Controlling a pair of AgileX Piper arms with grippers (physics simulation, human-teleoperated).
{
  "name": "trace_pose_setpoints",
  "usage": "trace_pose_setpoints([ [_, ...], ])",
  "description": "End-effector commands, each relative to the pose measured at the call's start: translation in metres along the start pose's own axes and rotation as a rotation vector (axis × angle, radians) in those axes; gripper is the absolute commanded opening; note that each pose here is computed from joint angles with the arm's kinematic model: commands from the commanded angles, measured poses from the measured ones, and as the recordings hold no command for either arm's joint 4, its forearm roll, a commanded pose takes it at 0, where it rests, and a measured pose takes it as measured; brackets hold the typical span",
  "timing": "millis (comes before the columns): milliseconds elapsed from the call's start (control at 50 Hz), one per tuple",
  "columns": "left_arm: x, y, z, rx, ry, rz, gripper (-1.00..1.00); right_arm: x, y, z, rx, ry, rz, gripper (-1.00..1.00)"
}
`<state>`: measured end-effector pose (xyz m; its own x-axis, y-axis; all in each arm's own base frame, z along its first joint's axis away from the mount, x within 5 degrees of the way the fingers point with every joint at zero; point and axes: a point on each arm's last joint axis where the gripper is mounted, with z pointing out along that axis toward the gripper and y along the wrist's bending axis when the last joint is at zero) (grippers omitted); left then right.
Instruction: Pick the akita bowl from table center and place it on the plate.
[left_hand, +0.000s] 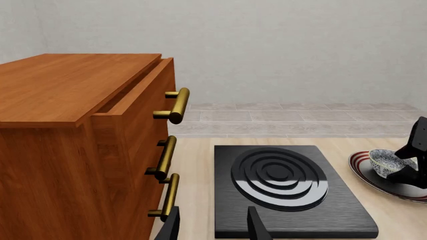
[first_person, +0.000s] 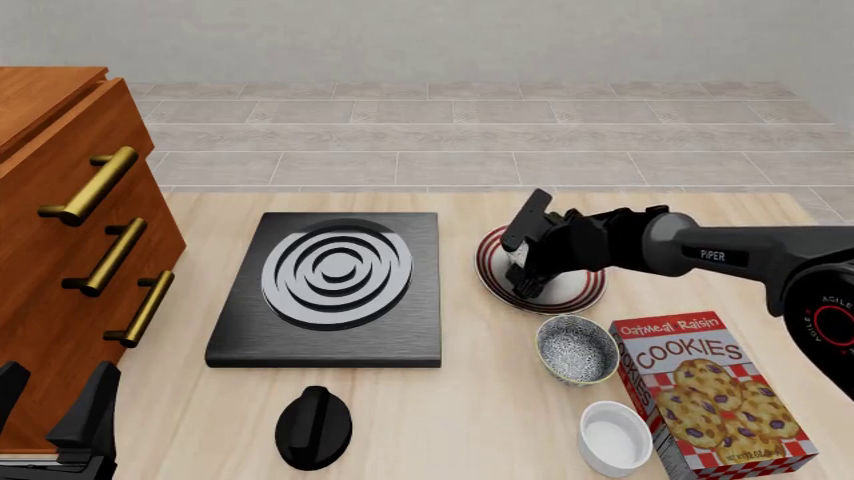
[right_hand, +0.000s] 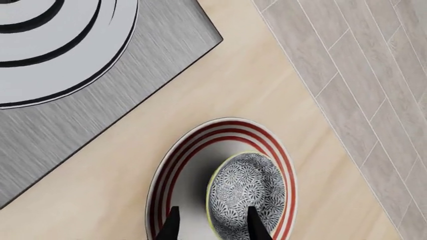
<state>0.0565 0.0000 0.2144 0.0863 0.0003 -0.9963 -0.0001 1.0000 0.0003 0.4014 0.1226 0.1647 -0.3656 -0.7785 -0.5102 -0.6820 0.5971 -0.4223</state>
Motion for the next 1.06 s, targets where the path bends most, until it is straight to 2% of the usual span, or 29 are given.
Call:
trace_pose_setpoints([
  [20, 0.000, 0.000, 0.000, 0.000, 0.000, 0.000, 1.00, -0.002, 0.003, -0.014, 0.016, -0.028, -0.004, 1.00],
  [280, 0.000, 0.000, 0.000, 0.000, 0.000, 0.000, 1.00, 0.011, 0.009, -0.046, 0.057, -0.068, -0.003, 1.00],
  [300, 0.000, 0.000, 0.000, 0.000, 0.000, 0.000, 1.00, 0.011, 0.005, -0.057, 0.084, -0.095, 0.023, 1.00],
  [320, 0.000, 0.000, 0.000, 0.000, 0.000, 0.000, 1.00, 0.011, 0.005, -0.058, 0.084, -0.095, 0.023, 1.00],
  [340, 0.000, 0.000, 0.000, 0.000, 0.000, 0.000, 1.00, 0.003, 0.007, -0.068, 0.085, -0.122, 0.065, 1.00],
  [420, 0.000, 0.000, 0.000, 0.000, 0.000, 0.000, 1.00, 0.007, 0.015, -0.083, 0.092, -0.141, 0.044, 1.00],
  [500, 0.000, 0.000, 0.000, 0.000, 0.000, 0.000, 1.00, 0.007, 0.022, -0.102, 0.100, -0.174, 0.049, 1.00],
  [540, 0.000, 0.000, 0.000, 0.000, 0.000, 0.000, 1.00, 0.003, 0.023, -0.116, 0.108, -0.208, 0.078, 1.00],
  [580, 0.000, 0.000, 0.000, 0.000, 0.001, 0.000, 1.00, -0.004, 0.016, -0.140, 0.139, -0.262, 0.144, 1.00],
  [620, 0.000, 0.000, 0.000, 0.000, 0.000, 0.000, 1.00, -0.005, 0.015, -0.148, 0.150, -0.281, 0.154, 1.00],
  [660, 0.000, 0.000, 0.000, 0.000, 0.001, 0.000, 1.00, -0.005, 0.024, -0.154, 0.131, -0.291, 0.145, 1.00],
  [680, 0.000, 0.000, 0.000, 0.000, 0.000, 0.000, 1.00, -0.004, 0.026, -0.171, 0.145, -0.329, 0.175, 1.00],
  [700, 0.000, 0.000, 0.000, 0.000, 0.000, 0.000, 1.00, -0.004, 0.026, -0.172, 0.145, -0.329, 0.175, 1.00],
  [780, 0.000, 0.000, 0.000, 0.000, 0.000, 0.000, 1.00, 0.005, 0.029, -0.195, 0.167, -0.367, 0.201, 1.00],
  [860, 0.000, 0.000, 0.000, 0.000, 0.000, 0.000, 1.00, 0.014, 0.035, -0.213, 0.177, -0.407, 0.253, 1.00],
  [960, 0.000, 0.000, 0.000, 0.000, 0.001, 0.000, 1.00, 0.027, 0.038, -0.228, 0.204, -0.438, 0.299, 1.00],
  [1060, 0.000, 0.000, 0.000, 0.000, 0.000, 0.000, 1.00, 0.046, 0.040, -0.260, 0.263, -0.535, 0.424, 1.00],
])
